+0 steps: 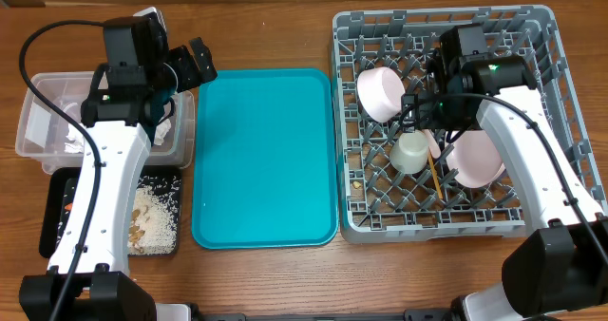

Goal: Sort waste into correct bins and load items into the dishwasher

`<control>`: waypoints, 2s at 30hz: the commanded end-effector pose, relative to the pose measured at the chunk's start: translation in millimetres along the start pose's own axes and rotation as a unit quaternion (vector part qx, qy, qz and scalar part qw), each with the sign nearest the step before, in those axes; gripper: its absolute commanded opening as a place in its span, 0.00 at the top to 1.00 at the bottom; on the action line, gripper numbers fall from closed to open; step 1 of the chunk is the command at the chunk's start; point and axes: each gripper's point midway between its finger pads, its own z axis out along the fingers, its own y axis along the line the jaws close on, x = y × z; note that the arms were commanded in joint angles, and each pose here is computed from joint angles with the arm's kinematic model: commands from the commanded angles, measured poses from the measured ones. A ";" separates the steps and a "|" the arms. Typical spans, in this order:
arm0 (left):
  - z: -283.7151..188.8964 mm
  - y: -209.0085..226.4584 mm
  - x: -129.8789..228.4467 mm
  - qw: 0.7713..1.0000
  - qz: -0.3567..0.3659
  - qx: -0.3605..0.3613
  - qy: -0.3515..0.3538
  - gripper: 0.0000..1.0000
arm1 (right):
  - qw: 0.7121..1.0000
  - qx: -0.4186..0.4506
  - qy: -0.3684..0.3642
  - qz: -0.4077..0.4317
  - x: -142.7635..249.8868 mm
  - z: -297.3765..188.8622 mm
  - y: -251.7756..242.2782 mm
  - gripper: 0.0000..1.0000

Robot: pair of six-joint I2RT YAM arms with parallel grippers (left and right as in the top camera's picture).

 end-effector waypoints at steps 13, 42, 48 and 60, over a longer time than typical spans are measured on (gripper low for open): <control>-9.1 -5.0 -11.6 1.000 -0.006 0.004 -0.018 0.00 | 0.997 -0.007 -0.078 0.002 -30.4 -24.8 2.3 0.00; -9.1 -5.0 -11.6 1.000 -0.006 0.004 -0.018 0.00 | 0.833 -0.120 -0.533 -0.083 -71.1 -288.1 66.2 0.00; -9.1 -5.0 -11.7 1.000 -0.006 0.004 -0.018 0.00 | 0.804 -0.117 -0.576 -0.089 -14.9 -322.3 53.8 0.00; -9.1 -5.0 -11.7 1.000 -0.006 0.004 -0.018 0.00 | 0.752 -0.106 -0.646 -0.075 81.8 -270.5 26.4 0.00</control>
